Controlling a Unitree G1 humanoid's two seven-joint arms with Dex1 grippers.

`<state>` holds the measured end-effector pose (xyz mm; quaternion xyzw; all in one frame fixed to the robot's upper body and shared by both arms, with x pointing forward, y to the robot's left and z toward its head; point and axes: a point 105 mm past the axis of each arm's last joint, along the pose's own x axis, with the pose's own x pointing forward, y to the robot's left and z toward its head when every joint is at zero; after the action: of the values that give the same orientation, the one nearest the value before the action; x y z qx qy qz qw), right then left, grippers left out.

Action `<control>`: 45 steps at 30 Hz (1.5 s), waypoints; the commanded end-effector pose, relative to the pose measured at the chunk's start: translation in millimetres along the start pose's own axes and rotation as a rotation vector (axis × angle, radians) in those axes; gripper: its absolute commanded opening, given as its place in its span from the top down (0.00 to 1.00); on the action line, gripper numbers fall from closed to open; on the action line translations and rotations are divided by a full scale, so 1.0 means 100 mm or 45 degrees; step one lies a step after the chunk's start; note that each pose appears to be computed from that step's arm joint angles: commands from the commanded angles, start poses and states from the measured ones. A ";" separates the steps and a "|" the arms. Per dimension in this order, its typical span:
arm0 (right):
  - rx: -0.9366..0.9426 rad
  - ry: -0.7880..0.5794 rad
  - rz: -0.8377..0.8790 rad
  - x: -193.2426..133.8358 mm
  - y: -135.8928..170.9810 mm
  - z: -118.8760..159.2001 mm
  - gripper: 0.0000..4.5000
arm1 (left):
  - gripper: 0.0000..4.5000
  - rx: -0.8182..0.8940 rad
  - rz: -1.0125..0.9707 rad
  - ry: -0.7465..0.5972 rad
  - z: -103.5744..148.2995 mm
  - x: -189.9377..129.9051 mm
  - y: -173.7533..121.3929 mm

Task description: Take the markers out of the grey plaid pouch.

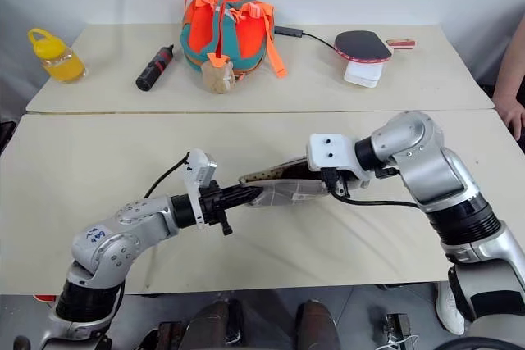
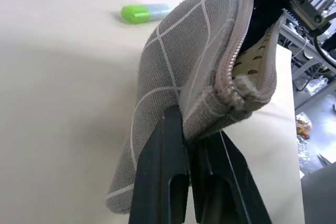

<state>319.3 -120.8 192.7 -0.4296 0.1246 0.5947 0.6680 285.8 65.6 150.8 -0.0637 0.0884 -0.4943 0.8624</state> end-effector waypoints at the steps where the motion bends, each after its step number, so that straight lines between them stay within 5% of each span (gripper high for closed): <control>1: -0.022 0.015 -0.122 -0.19 -0.12 -0.01 0.88 | 1.00 0.005 0.055 -0.015 0.03 -0.05 0.10; 9: -0.041 0.134 -0.102 -0.27 -0.10 -0.21 0.88 | 1.00 0.115 0.155 0.058 0.03 -0.20 0.29; 20: -0.072 0.396 -0.159 -0.29 -0.17 -0.62 0.88 | 1.00 0.109 0.091 0.054 0.03 -0.16 0.19; 28: -0.075 0.340 -0.184 -0.35 -0.22 -0.53 0.88 | 1.00 0.177 0.151 0.064 0.09 -0.16 0.29; 35: -0.047 -0.044 -0.167 -0.19 -0.18 0.05 0.88 | 1.00 0.271 0.201 0.082 0.07 -0.11 0.35; 45: -0.170 0.015 -0.149 0.22 -0.11 0.08 0.88 | 1.00 0.202 0.069 -0.015 0.15 0.10 0.08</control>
<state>337.0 -109.3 182.6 -0.4764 0.0890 0.5509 0.6794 304.1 67.4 157.7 0.0003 0.0568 -0.4640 0.8840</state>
